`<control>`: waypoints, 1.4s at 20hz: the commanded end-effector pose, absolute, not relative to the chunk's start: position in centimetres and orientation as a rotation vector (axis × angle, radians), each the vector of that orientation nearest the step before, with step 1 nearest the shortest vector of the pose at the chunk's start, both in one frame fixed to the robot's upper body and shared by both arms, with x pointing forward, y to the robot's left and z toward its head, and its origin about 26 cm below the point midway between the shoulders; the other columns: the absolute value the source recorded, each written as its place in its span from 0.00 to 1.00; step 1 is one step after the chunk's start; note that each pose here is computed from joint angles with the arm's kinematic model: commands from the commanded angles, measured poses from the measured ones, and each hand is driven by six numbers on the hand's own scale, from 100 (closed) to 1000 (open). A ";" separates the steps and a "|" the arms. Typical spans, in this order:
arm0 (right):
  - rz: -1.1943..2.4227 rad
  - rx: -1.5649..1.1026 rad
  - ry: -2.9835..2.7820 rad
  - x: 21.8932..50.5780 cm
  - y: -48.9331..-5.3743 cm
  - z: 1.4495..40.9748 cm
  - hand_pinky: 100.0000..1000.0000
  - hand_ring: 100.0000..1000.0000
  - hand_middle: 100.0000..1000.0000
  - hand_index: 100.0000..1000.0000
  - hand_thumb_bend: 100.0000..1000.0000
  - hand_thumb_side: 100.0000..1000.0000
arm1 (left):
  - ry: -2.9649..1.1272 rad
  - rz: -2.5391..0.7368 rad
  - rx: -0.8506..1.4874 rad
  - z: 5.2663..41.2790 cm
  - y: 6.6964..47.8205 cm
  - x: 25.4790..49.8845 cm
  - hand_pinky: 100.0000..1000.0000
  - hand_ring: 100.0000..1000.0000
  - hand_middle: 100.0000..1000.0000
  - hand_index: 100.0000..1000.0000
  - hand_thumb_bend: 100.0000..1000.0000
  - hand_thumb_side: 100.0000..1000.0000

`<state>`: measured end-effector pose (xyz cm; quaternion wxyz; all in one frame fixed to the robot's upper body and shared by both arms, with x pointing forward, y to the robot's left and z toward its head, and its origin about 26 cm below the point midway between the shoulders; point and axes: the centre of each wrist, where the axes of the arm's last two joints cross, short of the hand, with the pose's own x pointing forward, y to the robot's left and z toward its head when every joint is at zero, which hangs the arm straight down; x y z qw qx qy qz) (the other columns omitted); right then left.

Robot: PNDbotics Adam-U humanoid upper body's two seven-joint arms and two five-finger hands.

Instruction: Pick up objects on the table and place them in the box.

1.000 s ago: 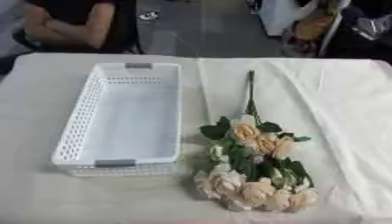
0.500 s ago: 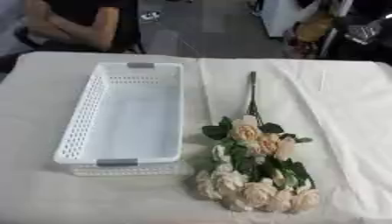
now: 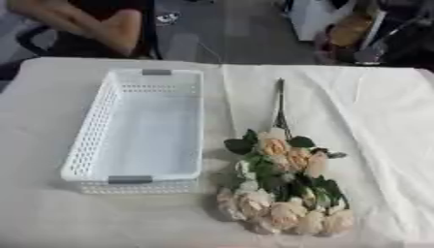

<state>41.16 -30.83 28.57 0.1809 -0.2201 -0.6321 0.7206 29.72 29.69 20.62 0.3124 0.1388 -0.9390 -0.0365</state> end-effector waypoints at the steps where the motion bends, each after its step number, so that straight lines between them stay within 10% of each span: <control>1: 2.598 -0.531 -1.481 41.7 -30.0 28.3 0.91 1.00 0.94 0.99 0.37 0.52 | -2.515 -0.121 0.360 21.6 29.6 29.6 0.42 0.51 0.63 0.67 0.00 0.79; 21: 2.652 -0.350 -1.401 42.9 -25.6 20.5 0.89 0.98 0.92 0.97 0.25 0.59 | -2.543 -0.123 0.312 22.1 28.9 29.8 0.42 0.51 0.63 0.67 0.00 0.79; 28: 2.841 -0.341 -1.180 41.8 -24.8 21.2 0.90 1.00 0.93 0.99 0.39 0.86 | -2.552 -0.151 0.308 22.5 28.9 29.9 0.42 0.51 0.63 0.67 0.00 0.79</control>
